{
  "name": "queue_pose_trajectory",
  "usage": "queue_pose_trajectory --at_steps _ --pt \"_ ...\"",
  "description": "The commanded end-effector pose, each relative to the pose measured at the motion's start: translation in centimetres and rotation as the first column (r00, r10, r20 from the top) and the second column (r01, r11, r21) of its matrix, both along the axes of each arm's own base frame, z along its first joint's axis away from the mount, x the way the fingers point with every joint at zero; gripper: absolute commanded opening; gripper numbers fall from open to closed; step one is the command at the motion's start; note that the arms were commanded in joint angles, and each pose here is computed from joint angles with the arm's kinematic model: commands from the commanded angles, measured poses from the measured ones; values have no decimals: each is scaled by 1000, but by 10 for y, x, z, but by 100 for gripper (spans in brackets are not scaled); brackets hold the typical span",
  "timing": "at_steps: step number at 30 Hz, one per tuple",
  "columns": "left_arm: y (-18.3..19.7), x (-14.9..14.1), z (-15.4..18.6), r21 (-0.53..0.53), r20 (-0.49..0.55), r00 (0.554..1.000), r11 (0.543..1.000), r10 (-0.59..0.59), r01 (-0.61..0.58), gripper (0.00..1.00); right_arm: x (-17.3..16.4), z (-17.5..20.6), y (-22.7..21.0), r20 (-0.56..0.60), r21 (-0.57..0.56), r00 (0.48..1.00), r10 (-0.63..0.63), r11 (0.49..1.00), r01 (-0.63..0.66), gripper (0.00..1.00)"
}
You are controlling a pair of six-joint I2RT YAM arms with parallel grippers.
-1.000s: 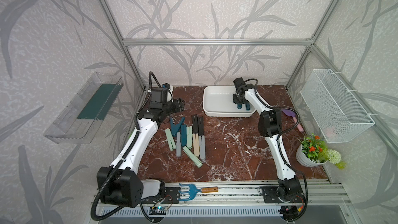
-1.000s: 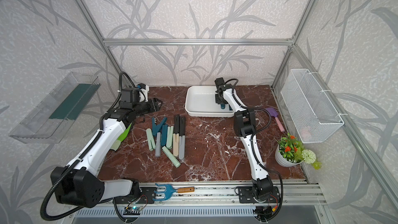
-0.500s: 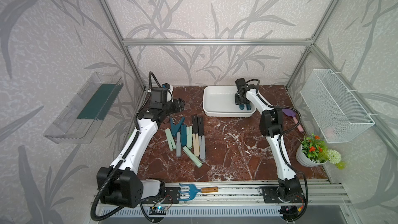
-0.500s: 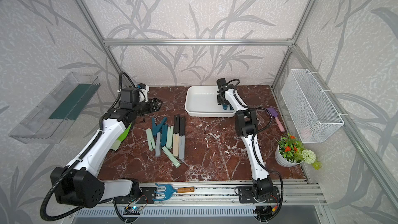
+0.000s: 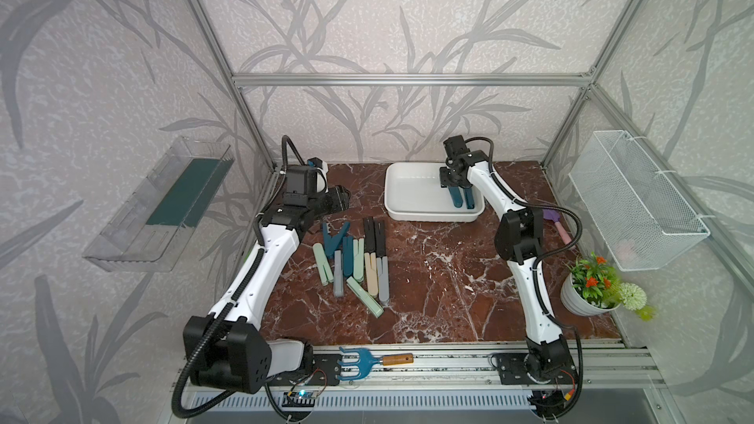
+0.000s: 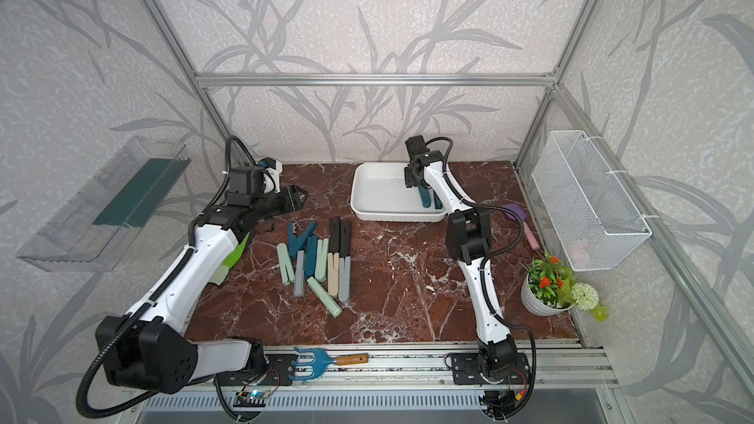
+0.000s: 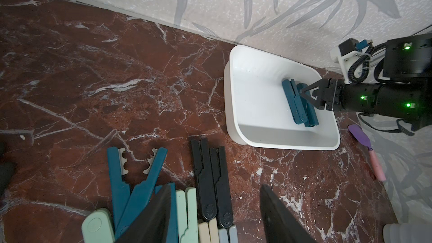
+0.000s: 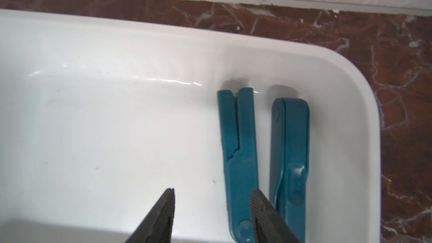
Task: Put the pruning pliers into the storage box
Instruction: Adjust the pruning pliers in the storage box.
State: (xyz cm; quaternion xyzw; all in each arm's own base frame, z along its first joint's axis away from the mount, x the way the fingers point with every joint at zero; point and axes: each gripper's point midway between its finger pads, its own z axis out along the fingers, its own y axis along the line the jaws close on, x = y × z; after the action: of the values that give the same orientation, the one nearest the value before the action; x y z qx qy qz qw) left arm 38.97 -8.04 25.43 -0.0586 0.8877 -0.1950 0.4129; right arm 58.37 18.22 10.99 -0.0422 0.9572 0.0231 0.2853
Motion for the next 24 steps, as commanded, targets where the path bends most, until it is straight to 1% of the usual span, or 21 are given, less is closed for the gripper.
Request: queue_pose_trajectory --at_steps 1,6,12,18,21,24 --pt "2 0 11 12 26 1000 1000 2 -3 61 1 -21 16 -19 56 1000 21 998 -20 51" --pt "6 -4 15 28 35 999 999 15 -16 61 10 -50 19 -72 141 997 18 990 -7 50" --pt "8 -5 16 37 40 999 999 24 -26 61 17 -58 6 -62 113 998 -18 993 25 50" --pt "7 -4 12 32 30 999 999 22 -23 61 24 -64 -25 -62 72 996 -71 995 76 50" --pt "6 -3 7 30 18 1000 999 21 -21 61 26 -70 -37 -87 90 992 -87 991 95 50" --pt "4 -2 4 27 9 1000 1000 12 -12 61 29 -63 -38 -71 103 995 -70 992 77 50"
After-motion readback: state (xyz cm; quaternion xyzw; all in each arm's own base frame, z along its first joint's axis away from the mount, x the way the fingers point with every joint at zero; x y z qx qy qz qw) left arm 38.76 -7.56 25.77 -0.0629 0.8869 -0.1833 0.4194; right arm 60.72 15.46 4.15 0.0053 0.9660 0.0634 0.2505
